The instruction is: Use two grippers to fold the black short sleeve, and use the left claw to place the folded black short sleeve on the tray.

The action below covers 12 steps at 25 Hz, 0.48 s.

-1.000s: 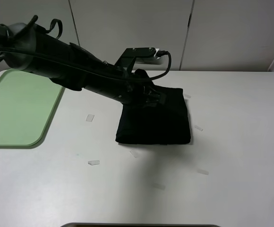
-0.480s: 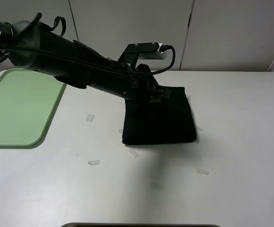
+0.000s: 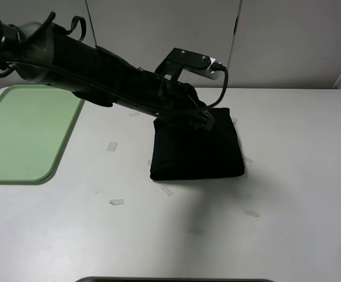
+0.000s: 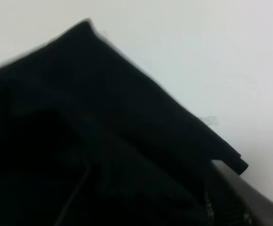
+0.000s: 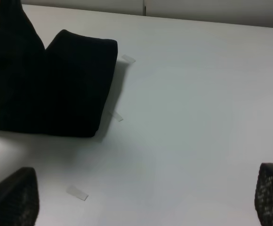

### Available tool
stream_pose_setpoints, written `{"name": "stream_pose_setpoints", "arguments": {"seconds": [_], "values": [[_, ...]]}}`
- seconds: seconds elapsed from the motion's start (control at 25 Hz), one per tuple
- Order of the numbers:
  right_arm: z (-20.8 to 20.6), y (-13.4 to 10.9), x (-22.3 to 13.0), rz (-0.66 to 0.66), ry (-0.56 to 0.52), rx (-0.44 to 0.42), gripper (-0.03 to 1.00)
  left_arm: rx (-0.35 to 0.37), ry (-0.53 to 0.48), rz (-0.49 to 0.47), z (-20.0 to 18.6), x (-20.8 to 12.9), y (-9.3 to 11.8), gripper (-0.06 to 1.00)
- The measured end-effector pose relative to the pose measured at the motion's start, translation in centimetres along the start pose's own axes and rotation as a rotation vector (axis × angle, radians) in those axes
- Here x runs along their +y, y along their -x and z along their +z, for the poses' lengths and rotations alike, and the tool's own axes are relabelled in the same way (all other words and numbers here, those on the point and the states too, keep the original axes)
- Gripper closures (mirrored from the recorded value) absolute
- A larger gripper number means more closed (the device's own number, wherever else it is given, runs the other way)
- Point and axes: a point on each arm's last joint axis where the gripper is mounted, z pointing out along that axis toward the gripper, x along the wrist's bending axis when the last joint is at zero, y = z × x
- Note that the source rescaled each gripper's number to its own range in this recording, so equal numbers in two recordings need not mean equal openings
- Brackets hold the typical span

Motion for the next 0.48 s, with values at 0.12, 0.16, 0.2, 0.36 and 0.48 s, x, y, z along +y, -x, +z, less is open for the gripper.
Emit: {"name": "stream_pose_setpoints", "arguments": {"seconds": [0.12,0.16,0.2,0.36,0.48], "values": [[0.0,0.0,0.0,0.0,0.0,0.0,-0.03,-0.048,0.008,0.201,1.3,0.4,0.9,0.43],[0.0,0.0,0.0,0.0,0.0,-0.001,-0.03,-0.07,0.007,0.265,1.9,0.4,1.1,0.43],[0.0,0.0,0.0,0.0,0.0,-0.001,-0.03,-0.088,0.014,0.313,2.3,0.6,1.4,0.43],[0.0,0.0,0.0,-0.003,0.0,-0.004,-0.03,-0.136,0.029,0.402,4.6,0.9,2.2,0.43],[0.0,0.1,0.0,-0.005,0.0,-0.008,-0.03,-0.148,0.032,0.416,6.1,0.9,2.4,0.42]]}}
